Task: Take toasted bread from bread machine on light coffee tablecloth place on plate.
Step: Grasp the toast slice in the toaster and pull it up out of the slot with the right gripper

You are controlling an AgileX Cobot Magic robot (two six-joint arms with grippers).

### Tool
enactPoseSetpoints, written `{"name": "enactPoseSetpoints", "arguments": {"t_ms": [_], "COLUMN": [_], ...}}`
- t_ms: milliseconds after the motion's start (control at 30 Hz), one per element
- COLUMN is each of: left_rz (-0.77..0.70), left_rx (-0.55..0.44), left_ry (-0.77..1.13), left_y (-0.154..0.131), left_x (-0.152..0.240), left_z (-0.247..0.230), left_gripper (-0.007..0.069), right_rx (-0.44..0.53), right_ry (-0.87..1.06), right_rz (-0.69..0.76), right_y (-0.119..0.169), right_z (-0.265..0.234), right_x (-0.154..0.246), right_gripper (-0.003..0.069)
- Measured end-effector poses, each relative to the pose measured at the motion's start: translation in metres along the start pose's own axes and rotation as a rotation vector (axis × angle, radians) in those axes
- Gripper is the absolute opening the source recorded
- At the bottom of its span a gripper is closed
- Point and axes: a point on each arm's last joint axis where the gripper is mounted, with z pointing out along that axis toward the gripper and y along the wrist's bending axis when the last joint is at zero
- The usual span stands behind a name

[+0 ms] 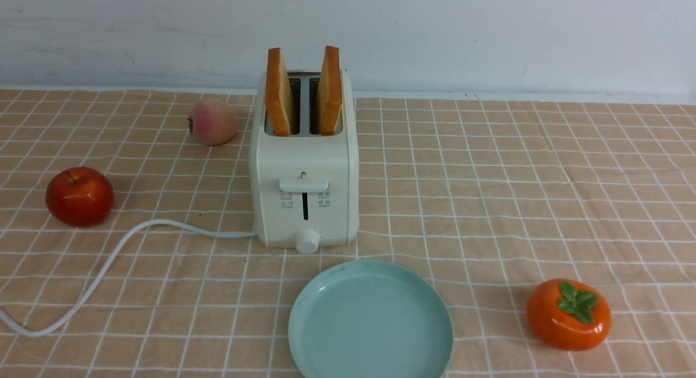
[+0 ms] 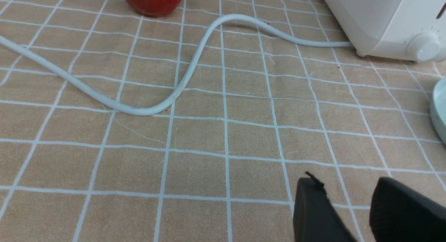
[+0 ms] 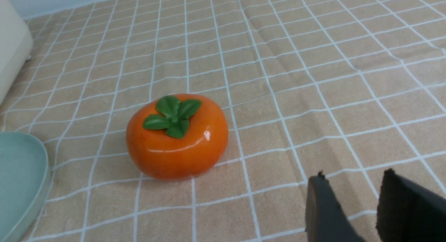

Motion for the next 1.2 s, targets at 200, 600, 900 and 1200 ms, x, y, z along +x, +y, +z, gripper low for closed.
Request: {"name": "enactPoseSetpoints", "arguments": {"t_ms": [200,600,900,1200], "left_rz": [0.030,0.036,0.029,-0.080], "left_rx": [-0.012,0.025,0.099,0.200], "left_ry": [-0.004,-0.133,-0.364,-0.579], "left_y": [0.001,-0.003,-0.009,-0.015], "left_x": [0.000,-0.012,-0.032,-0.050], "left_z": [0.000,-0.001,-0.006,-0.016], "left_gripper": [0.0239,0.0239,0.0239,0.0239], "right_rx": [0.000,-0.005,-0.060,-0.098], "right_ry": [0.000,-0.022,-0.334,-0.503], "right_rz": [0.000,0.004,0.004,0.040], "right_y": [0.000,0.000,0.005,0.007], "right_z": [0.000,0.000,-0.004,-0.011], "right_x": [0.000,-0.001,-0.028,-0.042], "right_gripper": [0.0240,0.0240,0.0240,0.0240]}}
